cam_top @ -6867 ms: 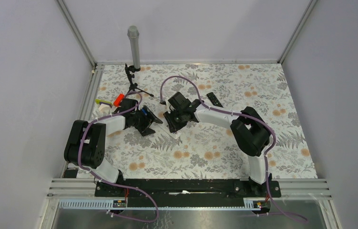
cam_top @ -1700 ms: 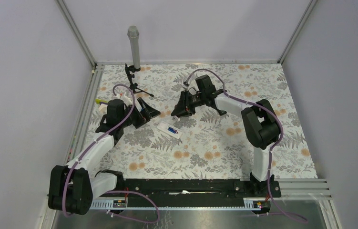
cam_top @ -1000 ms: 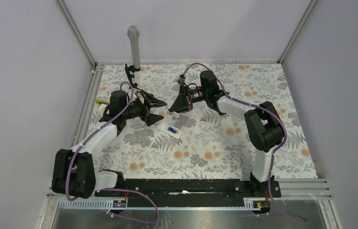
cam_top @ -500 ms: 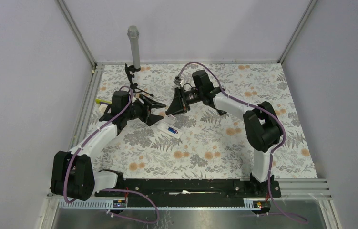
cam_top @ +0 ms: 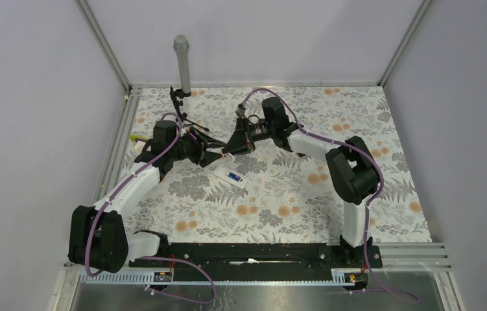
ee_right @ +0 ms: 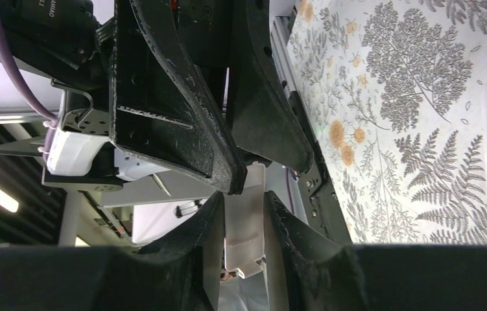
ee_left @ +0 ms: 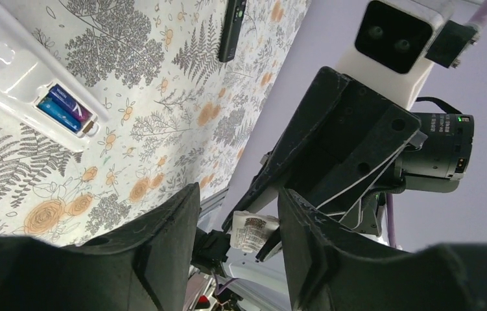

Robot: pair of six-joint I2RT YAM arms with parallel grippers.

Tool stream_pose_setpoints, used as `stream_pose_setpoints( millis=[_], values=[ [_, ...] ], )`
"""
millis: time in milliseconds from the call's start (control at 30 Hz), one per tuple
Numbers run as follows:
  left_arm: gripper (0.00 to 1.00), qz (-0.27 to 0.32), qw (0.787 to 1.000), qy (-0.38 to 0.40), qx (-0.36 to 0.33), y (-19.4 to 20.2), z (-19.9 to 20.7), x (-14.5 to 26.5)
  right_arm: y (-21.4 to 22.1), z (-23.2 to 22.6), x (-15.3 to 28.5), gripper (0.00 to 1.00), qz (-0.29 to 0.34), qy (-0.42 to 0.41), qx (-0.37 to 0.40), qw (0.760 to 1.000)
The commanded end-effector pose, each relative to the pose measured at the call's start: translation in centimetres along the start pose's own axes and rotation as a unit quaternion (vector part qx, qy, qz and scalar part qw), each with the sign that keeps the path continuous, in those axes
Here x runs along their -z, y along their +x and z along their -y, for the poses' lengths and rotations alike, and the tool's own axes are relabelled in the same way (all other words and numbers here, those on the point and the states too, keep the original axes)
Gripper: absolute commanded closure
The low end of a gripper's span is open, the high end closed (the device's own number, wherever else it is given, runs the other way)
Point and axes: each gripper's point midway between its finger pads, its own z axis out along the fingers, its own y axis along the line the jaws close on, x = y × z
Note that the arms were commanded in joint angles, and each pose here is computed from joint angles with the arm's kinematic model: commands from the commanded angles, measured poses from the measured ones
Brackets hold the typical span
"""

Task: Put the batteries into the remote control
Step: Adjust the battery cover.

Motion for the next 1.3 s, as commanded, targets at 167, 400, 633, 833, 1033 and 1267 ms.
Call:
stream_pose_setpoints(
  millis=[167,400,633,833,1033,1267],
  values=[
    [0.59,0.025,0.998,0.026,-0.045,-0.4,2.6,1.1,-0.2,-0.8,-0.6,0.97,-0.004,-0.034,-0.019,0.999],
    [0.58,0.024,0.999,0.023,-0.042,-0.4,2.4,0.9,-0.2,-0.1,-1.1,0.97,-0.002,-0.023,-0.034,0.999],
    [0.71,0.021,0.999,0.024,-0.036,-0.3,2.5,0.9,-0.3,1.0,-1.5,0.96,0.002,0.002,-0.039,0.999],
    [0.74,0.02,0.999,0.019,-0.03,-0.2,2.2,0.9,-0.5,1.5,-1.6,0.93,0.012,0.014,-0.043,0.999],
    [0.75,0.026,0.999,0.009,-0.027,-0.5,1.6,0.7,-0.6,1.5,-1.3,0.67,0.03,0.024,-0.027,0.999],
    [0.75,0.035,0.999,-0.007,-0.024,-1.2,0.6,0.3,-0.5,0.5,-0.7,0.46,0.055,0.013,0.02,0.998]
  ],
)
